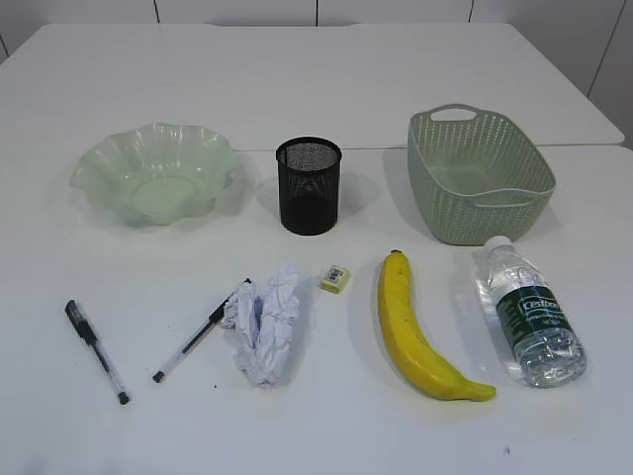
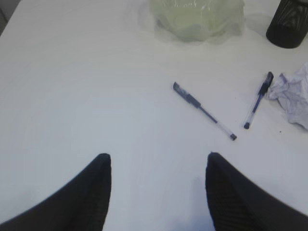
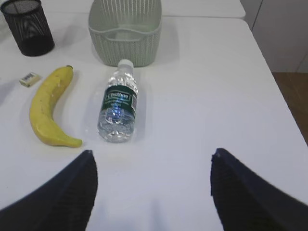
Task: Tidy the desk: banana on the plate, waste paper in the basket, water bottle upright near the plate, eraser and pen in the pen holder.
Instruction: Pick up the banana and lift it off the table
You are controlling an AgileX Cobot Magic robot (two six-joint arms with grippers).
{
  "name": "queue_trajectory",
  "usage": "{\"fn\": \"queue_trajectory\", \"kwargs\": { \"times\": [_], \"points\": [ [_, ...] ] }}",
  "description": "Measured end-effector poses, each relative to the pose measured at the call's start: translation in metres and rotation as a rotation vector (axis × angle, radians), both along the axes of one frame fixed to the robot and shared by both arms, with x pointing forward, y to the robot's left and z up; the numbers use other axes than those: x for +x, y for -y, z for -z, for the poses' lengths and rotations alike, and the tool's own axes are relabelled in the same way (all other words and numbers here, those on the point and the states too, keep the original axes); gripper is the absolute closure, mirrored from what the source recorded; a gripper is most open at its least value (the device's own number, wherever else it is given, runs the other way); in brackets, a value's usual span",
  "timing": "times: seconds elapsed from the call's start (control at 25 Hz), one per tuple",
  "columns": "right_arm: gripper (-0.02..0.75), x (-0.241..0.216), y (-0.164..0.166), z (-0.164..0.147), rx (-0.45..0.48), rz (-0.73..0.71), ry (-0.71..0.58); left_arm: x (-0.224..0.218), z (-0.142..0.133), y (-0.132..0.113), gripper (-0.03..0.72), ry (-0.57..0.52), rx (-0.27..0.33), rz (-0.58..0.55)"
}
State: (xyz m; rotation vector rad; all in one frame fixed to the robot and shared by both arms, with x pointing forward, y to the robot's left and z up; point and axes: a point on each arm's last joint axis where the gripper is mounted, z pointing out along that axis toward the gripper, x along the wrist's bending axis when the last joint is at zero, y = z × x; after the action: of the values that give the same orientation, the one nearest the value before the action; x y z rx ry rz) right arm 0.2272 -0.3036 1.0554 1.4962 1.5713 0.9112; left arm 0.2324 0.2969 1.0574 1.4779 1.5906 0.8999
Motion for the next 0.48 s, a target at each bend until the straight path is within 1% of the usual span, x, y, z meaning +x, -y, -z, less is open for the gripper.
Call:
{"fn": "queue_trajectory", "kwargs": {
  "times": [0.08, 0.16, 0.28, 0.36, 0.48],
  "points": [
    [0.189, 0.008, -0.002, -0.005, -0.003, -0.025, -0.002, 0.001, -0.007, 0.001, 0.256, 0.036, -0.010, 0.006],
    [0.195, 0.021, -0.005, -0.009, -0.018, -0.065, -0.025, 0.006, -0.014, 0.001, 0.256, 0.026, -0.019, 0.009],
    [0.233, 0.043, -0.011, -0.018, -0.014, -0.122, -0.061, 0.022, -0.017, 0.001, 0.256, -0.043, -0.023, 0.007],
    [0.258, 0.058, -0.015, -0.024, -0.004, -0.154, -0.097, 0.035, -0.018, 0.000, 0.256, -0.107, -0.029, 0.007],
    [0.273, 0.077, -0.019, -0.032, 0.028, -0.177, -0.129, 0.056, -0.013, 0.000, 0.256, -0.219, -0.048, 0.012]
  ]
}}
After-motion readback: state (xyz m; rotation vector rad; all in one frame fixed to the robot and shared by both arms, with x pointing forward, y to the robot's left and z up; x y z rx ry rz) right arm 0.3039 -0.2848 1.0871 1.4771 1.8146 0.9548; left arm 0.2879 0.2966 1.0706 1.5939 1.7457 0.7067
